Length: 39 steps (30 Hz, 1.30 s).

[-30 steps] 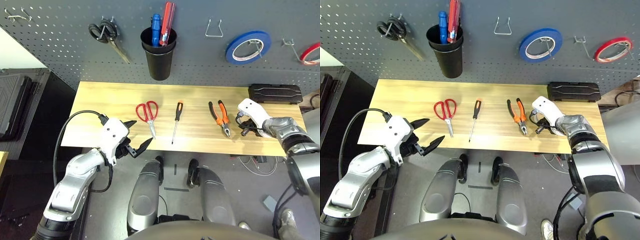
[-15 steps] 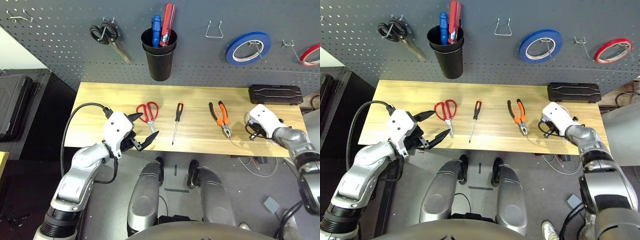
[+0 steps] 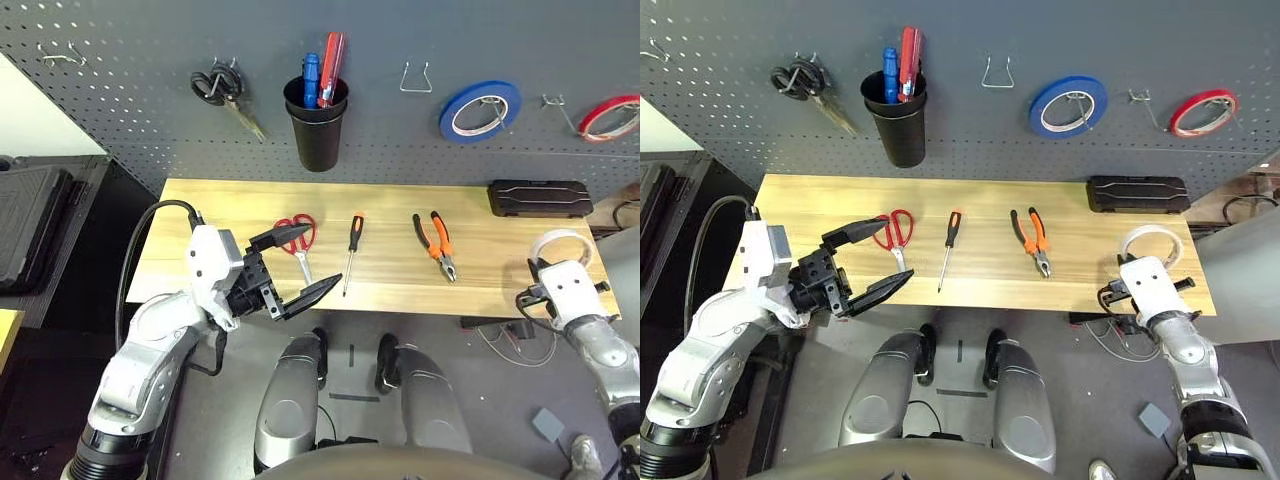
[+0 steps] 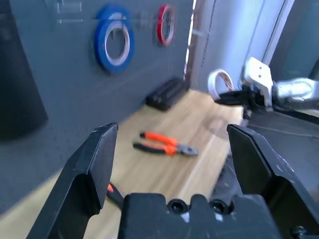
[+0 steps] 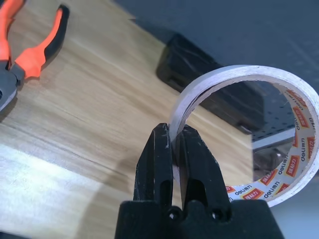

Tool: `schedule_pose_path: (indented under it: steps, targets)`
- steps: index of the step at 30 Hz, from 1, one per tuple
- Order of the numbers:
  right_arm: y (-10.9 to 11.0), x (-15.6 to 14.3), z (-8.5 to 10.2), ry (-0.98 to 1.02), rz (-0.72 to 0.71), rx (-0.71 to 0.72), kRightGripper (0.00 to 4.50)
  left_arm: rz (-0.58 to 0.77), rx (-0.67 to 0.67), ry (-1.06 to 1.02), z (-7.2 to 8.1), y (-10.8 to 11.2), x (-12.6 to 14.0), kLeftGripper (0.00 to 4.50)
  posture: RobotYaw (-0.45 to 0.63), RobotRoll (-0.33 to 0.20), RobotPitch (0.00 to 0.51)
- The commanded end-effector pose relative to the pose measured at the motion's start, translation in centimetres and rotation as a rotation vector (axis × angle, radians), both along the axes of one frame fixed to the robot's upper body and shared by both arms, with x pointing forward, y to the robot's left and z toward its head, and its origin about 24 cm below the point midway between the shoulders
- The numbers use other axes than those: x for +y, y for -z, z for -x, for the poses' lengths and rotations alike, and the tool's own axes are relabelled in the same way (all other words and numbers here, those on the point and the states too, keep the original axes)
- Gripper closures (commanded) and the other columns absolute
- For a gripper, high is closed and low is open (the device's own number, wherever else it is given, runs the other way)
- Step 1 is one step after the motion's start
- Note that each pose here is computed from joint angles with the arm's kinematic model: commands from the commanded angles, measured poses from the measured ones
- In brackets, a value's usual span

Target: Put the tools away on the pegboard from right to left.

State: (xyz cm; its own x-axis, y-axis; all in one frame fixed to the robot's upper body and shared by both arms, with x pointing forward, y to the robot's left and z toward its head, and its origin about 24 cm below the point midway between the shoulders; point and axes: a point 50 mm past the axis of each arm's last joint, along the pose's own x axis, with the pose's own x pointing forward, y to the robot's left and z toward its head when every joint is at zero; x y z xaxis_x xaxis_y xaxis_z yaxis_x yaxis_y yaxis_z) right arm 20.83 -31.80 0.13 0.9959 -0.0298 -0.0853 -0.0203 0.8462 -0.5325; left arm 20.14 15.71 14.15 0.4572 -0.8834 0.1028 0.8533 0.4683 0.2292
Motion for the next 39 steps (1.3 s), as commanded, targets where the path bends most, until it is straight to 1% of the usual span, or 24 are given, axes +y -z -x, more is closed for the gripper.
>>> schedule_pose_path:
  steps: [1,5,9,14,19,22,25,31,34,36,39]
  targets:
    - [-0.9,-0.5,0.4,0.028,0.021,-0.081,4.46,-0.003,-0.019,0.041,0.3,0.0,-0.2,0.00,0.19,0.000,0.158]
    - [-2.9,-0.4,-0.6,-0.012,0.094,-0.183,4.46,0.001,-0.066,0.048,0.1,-0.5,-0.6,0.00,0.19,0.000,0.158]
    - [-4.6,-0.2,-1.8,-0.049,0.123,-0.260,4.46,0.001,-0.085,0.050,-0.1,-0.7,-0.9,0.00,0.18,0.000,0.150]
    - [-8.0,1.0,-4.8,-0.122,0.148,-0.391,4.46,0.003,-0.104,0.061,-0.4,-0.9,-1.2,0.00,0.17,0.000,0.152]
    - [-9.8,2.1,-6.9,-0.153,0.143,-0.455,4.46,0.004,-0.108,0.066,-0.5,-1.0,-1.3,0.00,0.17,0.000,0.153]
    - [-10.2,2.7,-8.4,-0.151,0.120,-0.440,4.46,0.003,-0.109,0.068,-0.6,-1.0,-1.4,0.00,0.17,0.000,0.154]
    - [-10.5,3.2,-9.9,-0.169,0.094,-0.391,4.46,-0.001,-0.111,0.067,-0.6,-1.0,-1.4,0.00,0.18,0.000,0.155]
    - [-11.5,3.1,-12.7,-0.157,0.068,-0.306,4.46,-0.012,-0.108,0.060,-0.7,-0.9,-1.4,0.00,0.19,0.000,0.155]
    - [-11.7,2.6,-14.3,-0.066,-0.014,-0.229,4.46,-0.021,-0.100,0.054,-0.7,-0.8,-1.3,0.00,0.19,0.000,0.155]
    - [-12.2,3.0,-15.1,-0.074,-0.019,-0.204,4.46,-0.025,-0.099,0.051,-0.8,-0.8,-1.3,0.00,0.19,0.000,0.154]
    - [-13.0,3.8,-16.1,-0.102,-0.011,-0.194,3.55,-0.037,-0.099,0.037,-0.9,-0.7,-1.2,0.00,0.19,0.000,0.153]
